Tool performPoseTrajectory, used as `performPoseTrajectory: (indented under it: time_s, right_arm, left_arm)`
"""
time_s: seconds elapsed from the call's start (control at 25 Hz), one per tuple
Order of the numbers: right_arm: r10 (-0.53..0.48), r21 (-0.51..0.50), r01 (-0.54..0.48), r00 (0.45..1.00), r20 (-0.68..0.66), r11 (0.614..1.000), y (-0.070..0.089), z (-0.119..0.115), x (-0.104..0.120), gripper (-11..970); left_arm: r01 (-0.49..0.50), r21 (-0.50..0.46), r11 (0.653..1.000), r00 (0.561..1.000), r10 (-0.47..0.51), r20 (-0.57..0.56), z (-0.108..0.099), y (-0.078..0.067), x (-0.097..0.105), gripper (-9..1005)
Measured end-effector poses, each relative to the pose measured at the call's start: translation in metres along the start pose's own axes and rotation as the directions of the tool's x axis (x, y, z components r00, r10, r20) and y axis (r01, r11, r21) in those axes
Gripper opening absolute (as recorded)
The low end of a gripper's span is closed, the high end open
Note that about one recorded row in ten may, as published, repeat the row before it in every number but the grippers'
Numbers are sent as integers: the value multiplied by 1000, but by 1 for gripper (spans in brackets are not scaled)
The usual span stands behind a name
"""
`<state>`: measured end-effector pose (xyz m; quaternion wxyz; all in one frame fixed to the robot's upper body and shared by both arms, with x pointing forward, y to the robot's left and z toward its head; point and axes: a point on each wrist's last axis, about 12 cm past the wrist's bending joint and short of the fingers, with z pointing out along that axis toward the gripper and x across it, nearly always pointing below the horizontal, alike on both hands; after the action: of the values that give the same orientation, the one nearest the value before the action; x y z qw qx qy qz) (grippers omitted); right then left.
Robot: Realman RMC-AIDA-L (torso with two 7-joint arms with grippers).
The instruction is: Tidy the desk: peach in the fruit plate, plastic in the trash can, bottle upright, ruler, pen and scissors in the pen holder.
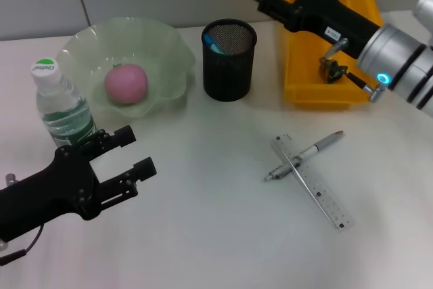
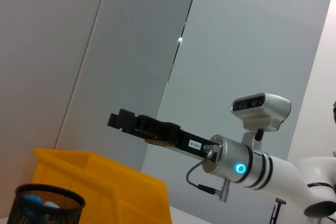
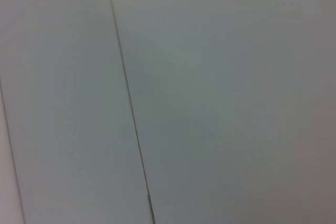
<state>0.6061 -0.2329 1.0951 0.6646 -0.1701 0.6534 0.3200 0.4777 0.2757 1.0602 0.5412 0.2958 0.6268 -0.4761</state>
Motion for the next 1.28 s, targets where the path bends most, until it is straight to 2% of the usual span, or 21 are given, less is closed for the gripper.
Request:
performPoseTrajectory:
  time_s: [0.12,0.16,0.2,0.36,0.44,0.52,0.72,0.92,1.0,1.04,1.08,1.12,1.16,1.2,1.24,1.28]
  right_arm:
    - [68,-53,-68,998,7,996,3,-10,-1,753]
    - [104,-105,-106,994,-25,989,5,-18,-4,752]
    - [104,-105,-106,994,-25,989,5,-18,-4,751]
    - [95,-210,-126,983,-154,970,10,-33,-17,748]
    - [79,-269,-156,958,-275,951,16,-41,-25,746]
    - [75,-276,-170,943,-325,946,17,-43,-28,744]
    - [31,-260,-208,833,-553,943,20,-49,-43,740]
    - [-17,-202,-176,713,-701,963,24,-43,-72,735]
    - [-32,-177,-151,667,-744,973,26,-36,-85,734]
    - [-34,-145,-134,610,-792,980,28,-25,-97,733]
    - [-34,-145,-134,610,-792,980,28,-25,-97,732]
    - [-31,-127,-129,573,-819,983,30,-19,-103,731]
    - [-29,-113,-123,540,-841,986,31,-13,-107,730]
    - [-21,-91,-116,497,-867,989,33,-7,-110,729]
    - [-9,-50,-88,416,-909,995,37,7,-114,728]
    - [-9,-50,-88,416,-909,995,37,7,-114,727]
  left_arm:
    - [-11,8,1000,1000,11,-3,2,1,-1,743]
    - [-16,16,1000,1000,16,-5,5,1,-2,743]
    - [-17,18,1000,1000,18,-5,6,2,-2,743]
    - [-31,35,999,999,31,-14,11,2,-2,743]
    - [-32,40,999,999,33,-19,13,2,-2,743]
    - [-31,47,998,999,32,-26,14,1,-1,743]
    - [-30,50,998,999,32,-30,14,1,-1,743]
    - [-33,54,998,998,36,-44,11,1,0,743]
    - [-48,60,997,997,51,-56,9,1,-1,743]
    - [-61,75,995,995,66,-74,9,0,-1,743]
    - [-61,75,995,995,66,-74,9,0,-1,743]
    - [-61,75,995,995,66,-74,9,0,-1,743]
    - [-83,97,992,986,96,-135,8,0,0,743]
    - [-86,98,991,985,99,-144,8,1,0,743]
    - [-88,99,991,983,103,-155,8,1,1,743]
    - [-94,101,990,978,110,-175,7,2,1,743]
